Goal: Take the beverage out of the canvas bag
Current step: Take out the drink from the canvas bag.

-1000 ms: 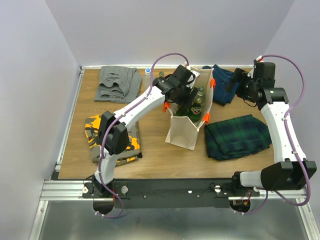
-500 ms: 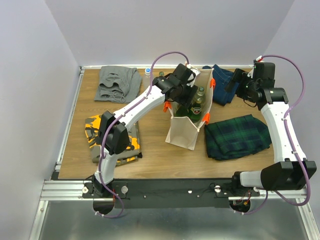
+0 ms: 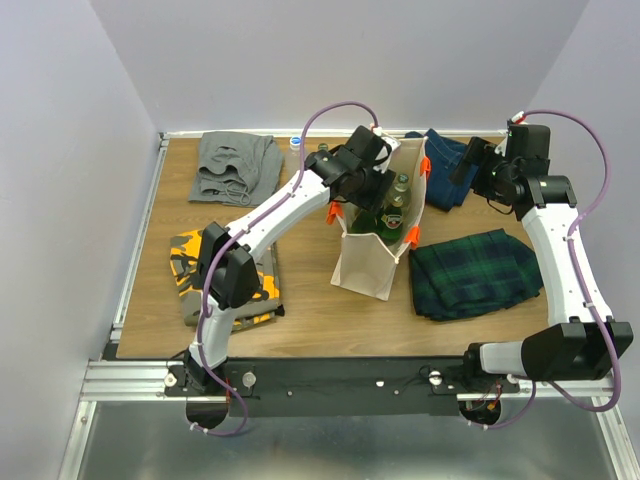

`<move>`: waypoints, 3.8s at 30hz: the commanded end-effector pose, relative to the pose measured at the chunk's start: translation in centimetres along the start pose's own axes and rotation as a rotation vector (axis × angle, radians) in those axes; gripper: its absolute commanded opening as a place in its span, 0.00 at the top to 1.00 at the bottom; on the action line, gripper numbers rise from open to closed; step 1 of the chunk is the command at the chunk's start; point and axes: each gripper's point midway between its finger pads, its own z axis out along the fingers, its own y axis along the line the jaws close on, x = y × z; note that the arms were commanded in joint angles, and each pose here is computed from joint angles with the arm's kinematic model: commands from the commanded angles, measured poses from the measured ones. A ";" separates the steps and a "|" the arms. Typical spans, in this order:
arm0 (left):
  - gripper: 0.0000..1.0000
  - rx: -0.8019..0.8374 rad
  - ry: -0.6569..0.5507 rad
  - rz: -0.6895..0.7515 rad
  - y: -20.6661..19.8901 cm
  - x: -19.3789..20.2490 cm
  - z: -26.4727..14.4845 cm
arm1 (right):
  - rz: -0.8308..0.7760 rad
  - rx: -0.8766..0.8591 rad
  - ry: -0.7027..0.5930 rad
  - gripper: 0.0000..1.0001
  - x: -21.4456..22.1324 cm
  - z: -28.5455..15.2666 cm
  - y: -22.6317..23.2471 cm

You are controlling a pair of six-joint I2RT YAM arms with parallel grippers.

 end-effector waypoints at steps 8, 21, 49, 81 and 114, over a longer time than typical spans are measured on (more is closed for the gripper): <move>0.35 -0.026 0.029 0.021 0.4 0.6 0.8 | -0.017 0.018 -0.016 0.00 -0.2 -0.3 -0.5; 0.63 -0.015 0.010 0.021 0.1 0.0 0.8 | -0.017 0.016 -0.008 0.00 0.1 -0.1 -0.4; 1.00 0.032 -0.125 0.037 -1.2 -4.7 -3.4 | -0.016 0.014 -0.013 0.00 0.1 -0.1 -0.5; 1.00 0.075 -0.248 0.056 -2.4 -8.3 -9.0 | -0.002 -0.004 -0.042 0.00 -1.0 -1.5 0.1; 1.00 0.147 -0.384 0.083 -4.0 -10.8 -16.8 | 0.005 -0.041 -0.041 0.00 -1.1 -2.1 0.9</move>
